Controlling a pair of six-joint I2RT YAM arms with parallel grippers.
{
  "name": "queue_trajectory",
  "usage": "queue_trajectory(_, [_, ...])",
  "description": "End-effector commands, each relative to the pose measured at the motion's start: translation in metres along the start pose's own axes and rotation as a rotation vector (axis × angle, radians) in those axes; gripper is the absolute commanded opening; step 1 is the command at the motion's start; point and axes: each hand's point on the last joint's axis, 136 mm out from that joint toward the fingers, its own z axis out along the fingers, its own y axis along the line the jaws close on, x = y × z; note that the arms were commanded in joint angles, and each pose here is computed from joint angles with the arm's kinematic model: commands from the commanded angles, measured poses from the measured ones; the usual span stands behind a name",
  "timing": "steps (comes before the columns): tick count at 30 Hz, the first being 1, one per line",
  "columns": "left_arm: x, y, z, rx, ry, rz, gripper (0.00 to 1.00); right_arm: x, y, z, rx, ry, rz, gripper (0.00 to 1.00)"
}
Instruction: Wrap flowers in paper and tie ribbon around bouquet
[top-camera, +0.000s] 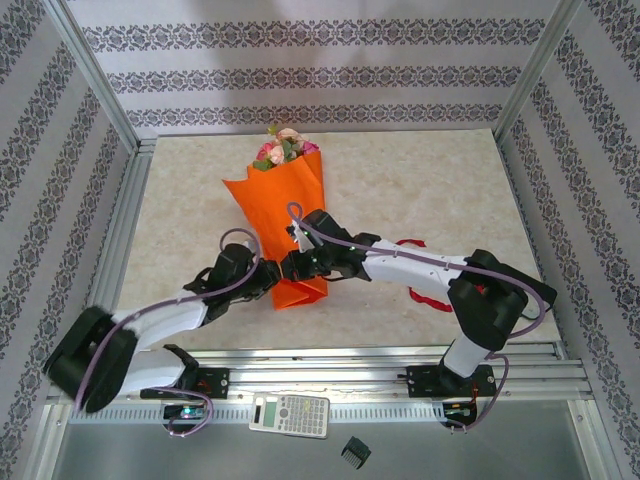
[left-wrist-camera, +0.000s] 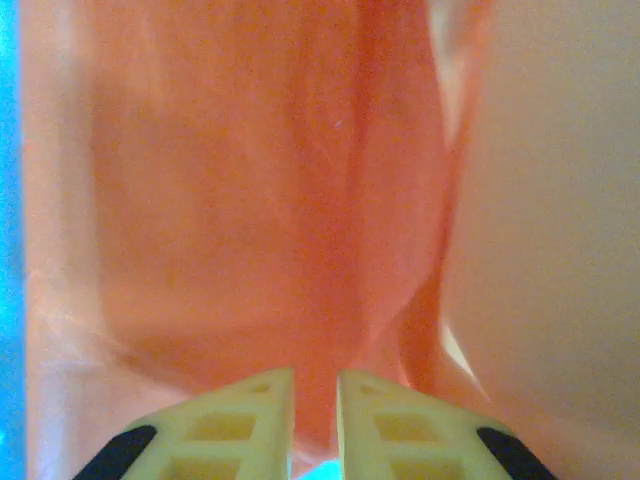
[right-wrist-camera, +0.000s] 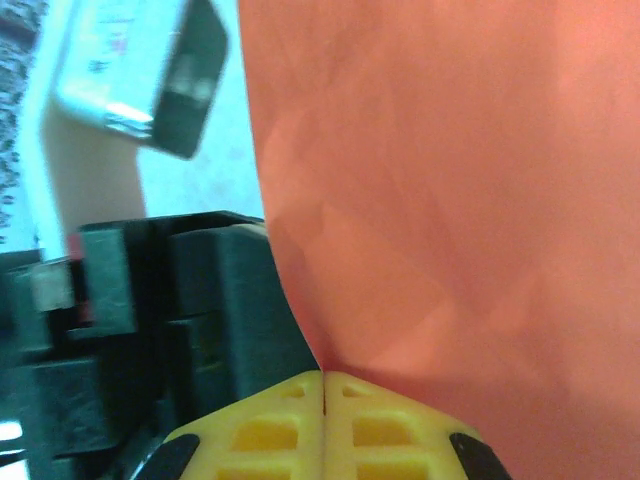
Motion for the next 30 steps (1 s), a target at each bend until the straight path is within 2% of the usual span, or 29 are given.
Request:
queue_trajectory(1, [-0.028, -0.009, -0.044, -0.045, -0.162, -0.026, 0.27, 0.016, -0.009, 0.014, 0.000, 0.054, 0.029, 0.00])
queue_trajectory(4, [-0.035, -0.007, -0.064, -0.037, -0.211, -0.053, 0.41, 0.017, -0.011, 0.018, -0.003, 0.065, 0.036, 0.00])
queue_trajectory(10, [-0.041, -0.018, -0.070, -0.007, -0.206, -0.071, 0.47, 0.020, -0.012, 0.024, -0.001, 0.085, 0.044, 0.00])
queue_trajectory(12, [-0.044, -0.023, -0.071, 0.001, -0.216, -0.056, 0.53, 0.020, -0.010, 0.023, -0.007, 0.087, 0.040, 0.00])
queue_trajectory(14, [-0.042, -0.016, -0.063, -0.036, -0.176, -0.056, 0.57, 0.021, -0.010, 0.024, -0.009, 0.089, 0.037, 0.00])
queue_trajectory(17, [-0.035, -0.002, -0.043, -0.085, -0.070, -0.055, 0.58, 0.022, -0.007, 0.026, -0.018, 0.099, 0.035, 0.00])
queue_trajectory(20, [-0.044, 0.001, -0.029, -0.077, -0.078, -0.032, 0.59, 0.024, -0.002, 0.029, -0.030, 0.113, 0.029, 0.00])
queue_trajectory(23, [-0.046, 0.006, -0.013, -0.069, -0.048, -0.020, 0.55, 0.025, 0.002, 0.032, -0.042, 0.120, 0.027, 0.00])
queue_trajectory(26, [-0.041, 0.016, -0.001, -0.101, -0.001, 0.013, 0.45, 0.024, 0.006, 0.034, -0.058, 0.126, 0.027, 0.00])
queue_trajectory(28, [-0.038, 0.029, 0.002, -0.143, 0.014, 0.041, 0.34, 0.024, 0.009, 0.035, -0.069, 0.136, 0.028, 0.00])
queue_trajectory(30, [-0.035, 0.040, 0.004, -0.174, 0.028, 0.068, 0.16, 0.023, 0.011, 0.035, -0.075, 0.141, 0.028, 0.00])
